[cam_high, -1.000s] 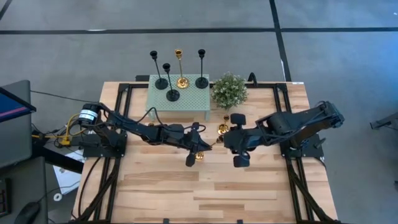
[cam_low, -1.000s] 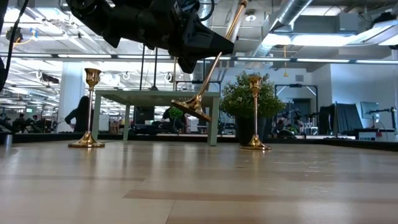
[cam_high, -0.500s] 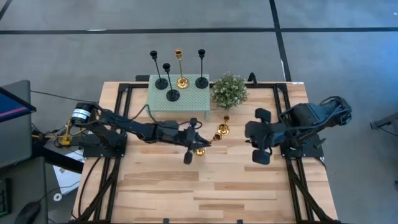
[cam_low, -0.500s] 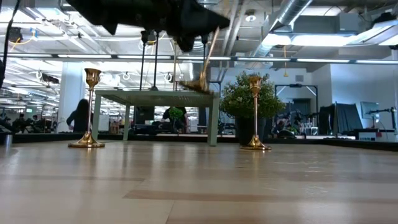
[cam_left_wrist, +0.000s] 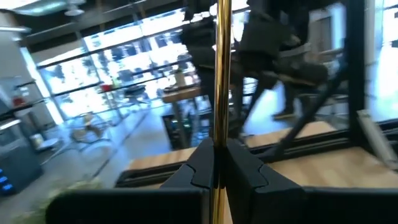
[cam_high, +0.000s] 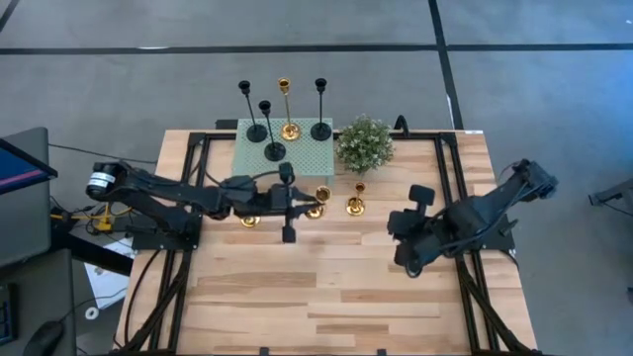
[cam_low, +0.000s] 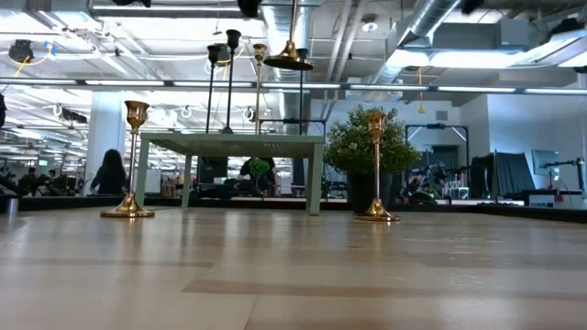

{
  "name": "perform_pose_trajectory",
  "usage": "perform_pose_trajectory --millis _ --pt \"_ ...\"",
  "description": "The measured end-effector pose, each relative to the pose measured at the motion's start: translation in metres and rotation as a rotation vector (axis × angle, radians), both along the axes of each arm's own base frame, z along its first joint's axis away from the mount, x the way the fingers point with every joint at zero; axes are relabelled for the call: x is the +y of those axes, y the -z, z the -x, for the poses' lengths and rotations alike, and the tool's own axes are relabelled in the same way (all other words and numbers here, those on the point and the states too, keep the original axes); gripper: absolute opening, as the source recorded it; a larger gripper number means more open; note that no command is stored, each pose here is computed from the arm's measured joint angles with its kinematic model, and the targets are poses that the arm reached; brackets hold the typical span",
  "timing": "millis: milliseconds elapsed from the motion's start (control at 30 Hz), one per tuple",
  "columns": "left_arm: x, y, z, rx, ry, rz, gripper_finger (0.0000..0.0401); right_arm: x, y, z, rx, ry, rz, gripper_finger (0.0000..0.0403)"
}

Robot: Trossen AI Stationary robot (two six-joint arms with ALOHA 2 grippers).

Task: Pick & Place candle stick holders
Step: Put the gold candle holder on the shelf aligned with the black candle holder

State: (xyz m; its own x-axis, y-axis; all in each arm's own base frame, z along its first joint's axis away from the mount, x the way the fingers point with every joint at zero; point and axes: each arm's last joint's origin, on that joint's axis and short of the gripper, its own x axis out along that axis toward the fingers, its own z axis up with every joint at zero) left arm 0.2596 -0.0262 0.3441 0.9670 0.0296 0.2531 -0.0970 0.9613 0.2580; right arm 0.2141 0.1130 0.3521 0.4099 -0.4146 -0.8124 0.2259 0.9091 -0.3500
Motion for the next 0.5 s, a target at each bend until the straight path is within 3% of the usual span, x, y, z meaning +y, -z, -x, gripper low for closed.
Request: perform_pose_trajectory --millis 167,500 --pt "0.016 0.000 -0.001 0.001 -0.091 0.006 0.0014 0.002 0.032 0.004 -0.014 0.085 0.100 0.0003" --pt "0.063 -0.002 0.000 -0.056 -0.287 0.073 0.0014 0.005 0.081 0.001 -0.155 0.146 0.182 0.0001"
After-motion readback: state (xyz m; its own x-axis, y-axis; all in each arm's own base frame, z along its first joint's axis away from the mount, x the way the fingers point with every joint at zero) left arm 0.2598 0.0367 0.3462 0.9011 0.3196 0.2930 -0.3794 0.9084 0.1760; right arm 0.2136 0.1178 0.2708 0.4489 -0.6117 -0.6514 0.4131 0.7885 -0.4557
